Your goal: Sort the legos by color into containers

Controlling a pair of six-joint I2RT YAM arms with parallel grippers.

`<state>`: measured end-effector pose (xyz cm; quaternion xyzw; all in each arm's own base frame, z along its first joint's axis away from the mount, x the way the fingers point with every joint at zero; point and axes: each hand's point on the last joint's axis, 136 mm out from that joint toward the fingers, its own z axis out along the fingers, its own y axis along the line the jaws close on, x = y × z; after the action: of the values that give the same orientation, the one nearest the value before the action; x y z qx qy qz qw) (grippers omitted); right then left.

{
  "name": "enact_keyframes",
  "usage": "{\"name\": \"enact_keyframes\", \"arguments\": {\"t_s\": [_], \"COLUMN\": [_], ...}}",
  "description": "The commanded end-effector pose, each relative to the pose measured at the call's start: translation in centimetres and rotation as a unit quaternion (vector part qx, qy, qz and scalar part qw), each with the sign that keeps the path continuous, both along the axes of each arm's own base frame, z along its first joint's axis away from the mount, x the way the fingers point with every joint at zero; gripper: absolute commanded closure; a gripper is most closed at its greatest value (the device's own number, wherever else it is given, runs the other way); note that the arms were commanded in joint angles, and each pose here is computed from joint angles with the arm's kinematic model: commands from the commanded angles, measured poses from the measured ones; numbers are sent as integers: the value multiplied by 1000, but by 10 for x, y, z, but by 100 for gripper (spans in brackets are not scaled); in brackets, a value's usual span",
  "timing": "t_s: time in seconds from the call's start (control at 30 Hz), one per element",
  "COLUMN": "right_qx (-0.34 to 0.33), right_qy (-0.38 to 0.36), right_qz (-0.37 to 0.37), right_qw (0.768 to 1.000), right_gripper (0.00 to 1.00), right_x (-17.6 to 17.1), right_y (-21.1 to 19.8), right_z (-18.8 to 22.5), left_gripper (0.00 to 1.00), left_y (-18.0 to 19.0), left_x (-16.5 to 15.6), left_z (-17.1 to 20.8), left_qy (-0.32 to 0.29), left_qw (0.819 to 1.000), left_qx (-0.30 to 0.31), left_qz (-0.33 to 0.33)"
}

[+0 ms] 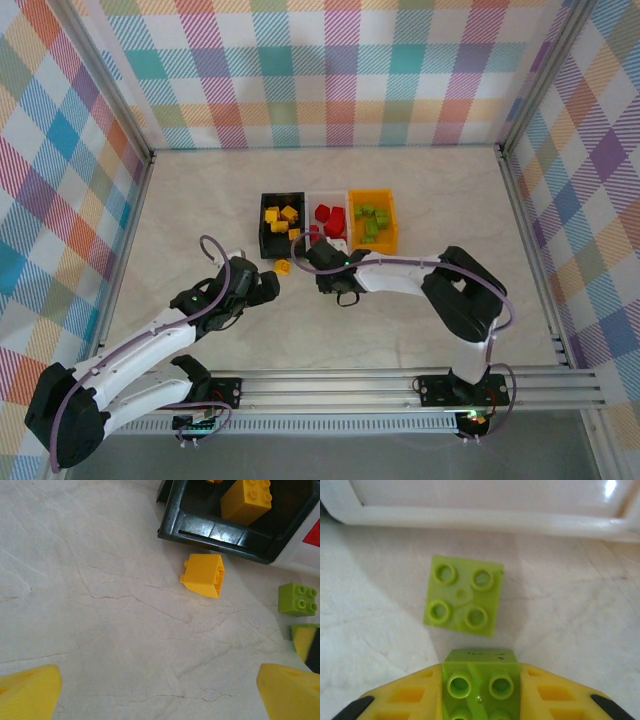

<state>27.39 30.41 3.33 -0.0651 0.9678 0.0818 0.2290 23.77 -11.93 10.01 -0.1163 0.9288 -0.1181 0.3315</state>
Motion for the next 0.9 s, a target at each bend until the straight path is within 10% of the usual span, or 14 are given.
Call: {"name": "enact_keyframes", "arguments": {"t_s": [0.0,0.57,0.73,0.87], "right_qx": [41,30,14,40], "right_qy": [-41,-79,-84,-104], "right_qz": [10,-97,-80,-66], "right_qw": [998,992,993,992], "right_gripper": [68,65,31,22], "right_x": [1,127,152,134], "right_y": [2,-88,-79,-71], "right_z": [44,100,106,122], "left_gripper": [0,0,0,0], "left_y": [-2,-9,-7,-5], "left_x": [3,4,3,2], "left_z": [16,16,20,23], "left_qy": [-15,-6,0,-5], "left_qw": [1000,1000,1000,1000], "left_qx": [-6,-8,-4,-7], "left_qz": [0,-13,-10,-6]}}
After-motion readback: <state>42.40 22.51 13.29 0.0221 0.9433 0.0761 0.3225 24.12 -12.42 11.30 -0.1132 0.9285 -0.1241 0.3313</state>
